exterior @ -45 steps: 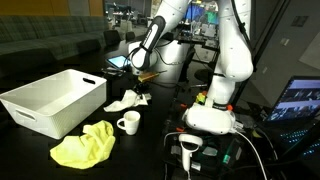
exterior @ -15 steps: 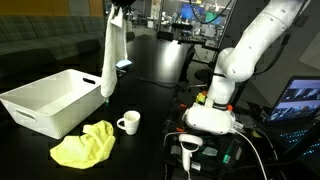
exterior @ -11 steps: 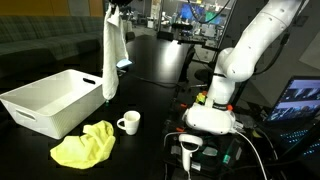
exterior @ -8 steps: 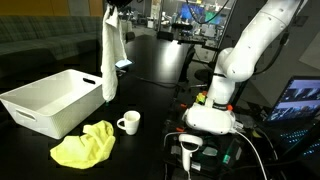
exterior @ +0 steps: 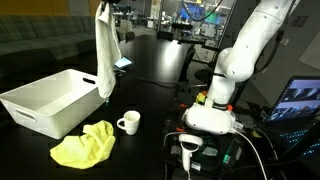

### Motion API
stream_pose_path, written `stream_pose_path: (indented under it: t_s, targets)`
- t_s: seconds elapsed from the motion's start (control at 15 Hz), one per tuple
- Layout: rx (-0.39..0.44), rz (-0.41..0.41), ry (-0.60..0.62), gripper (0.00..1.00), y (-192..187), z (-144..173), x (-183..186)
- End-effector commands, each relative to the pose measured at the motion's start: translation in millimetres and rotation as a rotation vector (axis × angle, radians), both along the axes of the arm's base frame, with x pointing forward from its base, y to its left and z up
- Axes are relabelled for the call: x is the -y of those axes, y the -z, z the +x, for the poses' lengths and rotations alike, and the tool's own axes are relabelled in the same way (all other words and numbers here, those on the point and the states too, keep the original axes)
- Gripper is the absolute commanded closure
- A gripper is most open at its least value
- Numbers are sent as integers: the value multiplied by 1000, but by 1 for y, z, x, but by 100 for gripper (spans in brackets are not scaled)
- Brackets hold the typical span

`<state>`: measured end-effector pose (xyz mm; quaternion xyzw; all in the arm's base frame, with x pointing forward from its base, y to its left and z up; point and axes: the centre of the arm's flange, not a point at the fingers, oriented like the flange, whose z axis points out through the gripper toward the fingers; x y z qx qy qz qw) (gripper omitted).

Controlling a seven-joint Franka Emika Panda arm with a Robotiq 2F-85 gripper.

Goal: Put the towels into the basket and the marker and tape into the mug

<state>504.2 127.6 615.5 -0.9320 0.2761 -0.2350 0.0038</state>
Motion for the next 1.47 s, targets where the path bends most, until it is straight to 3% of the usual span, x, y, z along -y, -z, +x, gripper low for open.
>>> stream_pose_path:
  t_s: [0.0, 0.67, 0.93, 1.2, 1.27, 1.4]
  targets:
    - [-2, 63, 27, 98, -40, 78, -14]
    - [1, 162, -29, 98, -56, 193, -34]
    - [-33, 165, -37, 98, -47, 225, -49]
    - [-129, 154, -68, 98, -21, 249, -62]
    - [-165, 143, -72, 68, -14, 252, -61]
    - [-219, 130, -85, 60, 0, 254, -57]
